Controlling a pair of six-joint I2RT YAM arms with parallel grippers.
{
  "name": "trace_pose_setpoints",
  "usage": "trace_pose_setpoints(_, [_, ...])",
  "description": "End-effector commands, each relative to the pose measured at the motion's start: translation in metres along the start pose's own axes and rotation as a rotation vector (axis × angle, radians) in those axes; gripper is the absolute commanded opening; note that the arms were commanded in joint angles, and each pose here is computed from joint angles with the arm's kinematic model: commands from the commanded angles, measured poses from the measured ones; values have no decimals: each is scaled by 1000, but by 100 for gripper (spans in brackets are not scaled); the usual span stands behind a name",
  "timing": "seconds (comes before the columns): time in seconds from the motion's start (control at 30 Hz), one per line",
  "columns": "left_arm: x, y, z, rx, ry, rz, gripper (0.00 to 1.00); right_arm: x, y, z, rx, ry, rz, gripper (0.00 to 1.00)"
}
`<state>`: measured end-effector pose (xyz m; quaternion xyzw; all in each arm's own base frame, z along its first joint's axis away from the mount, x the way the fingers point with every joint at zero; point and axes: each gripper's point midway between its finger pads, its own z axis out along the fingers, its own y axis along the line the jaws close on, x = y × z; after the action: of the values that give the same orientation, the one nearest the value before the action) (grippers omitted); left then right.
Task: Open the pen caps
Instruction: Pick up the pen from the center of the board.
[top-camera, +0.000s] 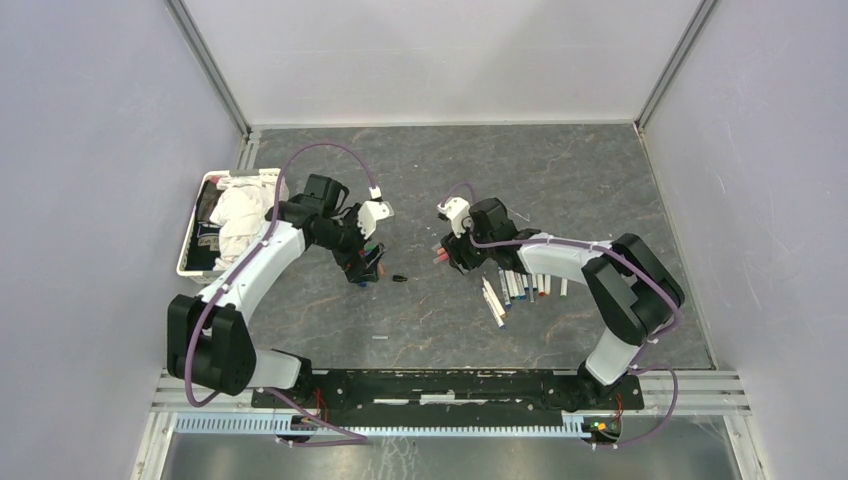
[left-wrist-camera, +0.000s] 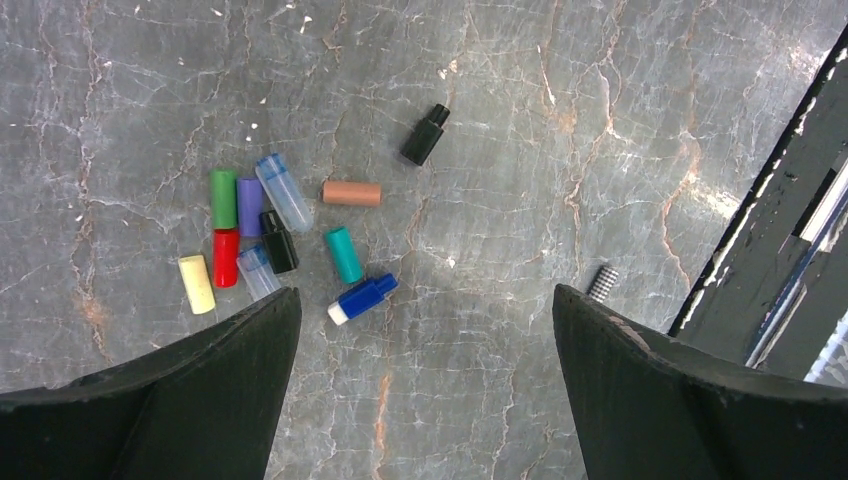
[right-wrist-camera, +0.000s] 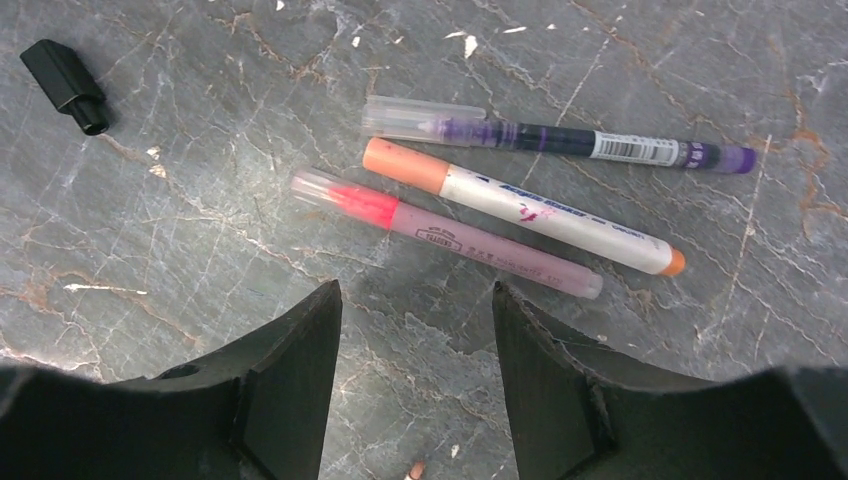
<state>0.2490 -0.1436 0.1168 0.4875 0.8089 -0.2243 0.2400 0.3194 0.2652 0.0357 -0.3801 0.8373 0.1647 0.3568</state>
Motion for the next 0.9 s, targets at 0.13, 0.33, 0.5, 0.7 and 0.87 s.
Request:
trace_pose_setpoints(0.13, [-21,-1,-12,-1,-61,11,100,-32,9,6,-70,-87,-85,62])
trace_pose_setpoints(0.33, [-23,-2,-15,2,-64,4,100,-32,6,15,-75,-73,-113,61])
trace_pose_setpoints(0.5, [-23,-3,-16,8,-63,-2,100,-27,2,25,-75,-47,-121,60])
trace_pose_setpoints(0.7, [-23,-4,-16,14,-63,-5,100,-18,2,30,-82,-29,-99,59])
trace_pose_setpoints(0.87, [-25,-5,-17,19,-69,-1,100,2,4,28,-79,-1,-87,54])
